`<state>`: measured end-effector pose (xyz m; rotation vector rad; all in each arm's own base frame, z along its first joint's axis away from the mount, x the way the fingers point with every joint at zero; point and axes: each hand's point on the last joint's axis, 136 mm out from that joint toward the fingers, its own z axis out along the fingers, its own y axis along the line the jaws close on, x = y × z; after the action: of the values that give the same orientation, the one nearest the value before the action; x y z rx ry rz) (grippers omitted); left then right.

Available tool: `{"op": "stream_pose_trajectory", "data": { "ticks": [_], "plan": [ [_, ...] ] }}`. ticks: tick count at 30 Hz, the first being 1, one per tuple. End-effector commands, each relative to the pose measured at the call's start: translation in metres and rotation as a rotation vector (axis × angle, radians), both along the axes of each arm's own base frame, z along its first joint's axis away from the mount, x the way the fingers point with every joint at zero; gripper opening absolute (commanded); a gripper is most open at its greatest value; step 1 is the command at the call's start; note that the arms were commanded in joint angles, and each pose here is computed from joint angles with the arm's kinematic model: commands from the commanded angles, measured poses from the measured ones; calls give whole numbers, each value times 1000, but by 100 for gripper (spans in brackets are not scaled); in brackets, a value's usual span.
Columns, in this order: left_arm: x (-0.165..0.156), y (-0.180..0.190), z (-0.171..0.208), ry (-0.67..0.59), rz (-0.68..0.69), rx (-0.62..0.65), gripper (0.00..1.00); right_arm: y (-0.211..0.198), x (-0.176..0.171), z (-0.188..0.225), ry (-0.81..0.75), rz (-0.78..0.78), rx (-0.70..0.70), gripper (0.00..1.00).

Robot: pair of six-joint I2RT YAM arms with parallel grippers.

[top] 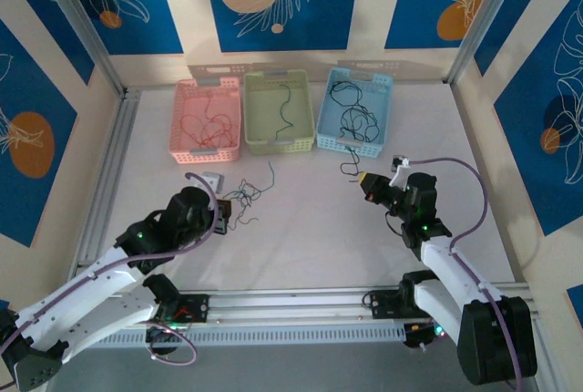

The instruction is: Untangle the cables

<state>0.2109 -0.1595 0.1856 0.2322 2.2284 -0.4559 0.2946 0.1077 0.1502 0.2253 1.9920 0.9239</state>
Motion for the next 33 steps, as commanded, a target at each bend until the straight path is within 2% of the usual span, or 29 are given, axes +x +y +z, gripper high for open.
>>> {"op": "stream_pose_trajectory", "data": {
  "ticks": [1,7,12,15,19,23,27,30,33],
  "plan": [
    [-2,0,1,10,-4,-19,0,4,-3,5,-28,25,18,0],
    [-8,0,11,10,-33,-26,0,9,-4,26,-117,55,28,0],
    [-15,0,11,25,-53,-37,0,-21,26,52,-36,-126,-3,0],
    [-15,-1,8,26,-53,-42,0,-28,57,71,-21,-157,-5,0],
    [-15,-4,11,20,-58,-70,0,-28,114,78,85,-161,-17,0],
    [-16,-2,15,15,-53,-70,0,-36,166,73,137,-206,-69,0],
    [-16,-2,16,11,-42,-100,0,-42,204,59,202,-228,-111,0],
    [-16,-4,14,20,-43,-110,0,-39,222,50,234,-208,-117,9],
    [-16,-8,16,24,-52,-122,0,-30,233,40,270,-153,-114,30]
  ]
}}
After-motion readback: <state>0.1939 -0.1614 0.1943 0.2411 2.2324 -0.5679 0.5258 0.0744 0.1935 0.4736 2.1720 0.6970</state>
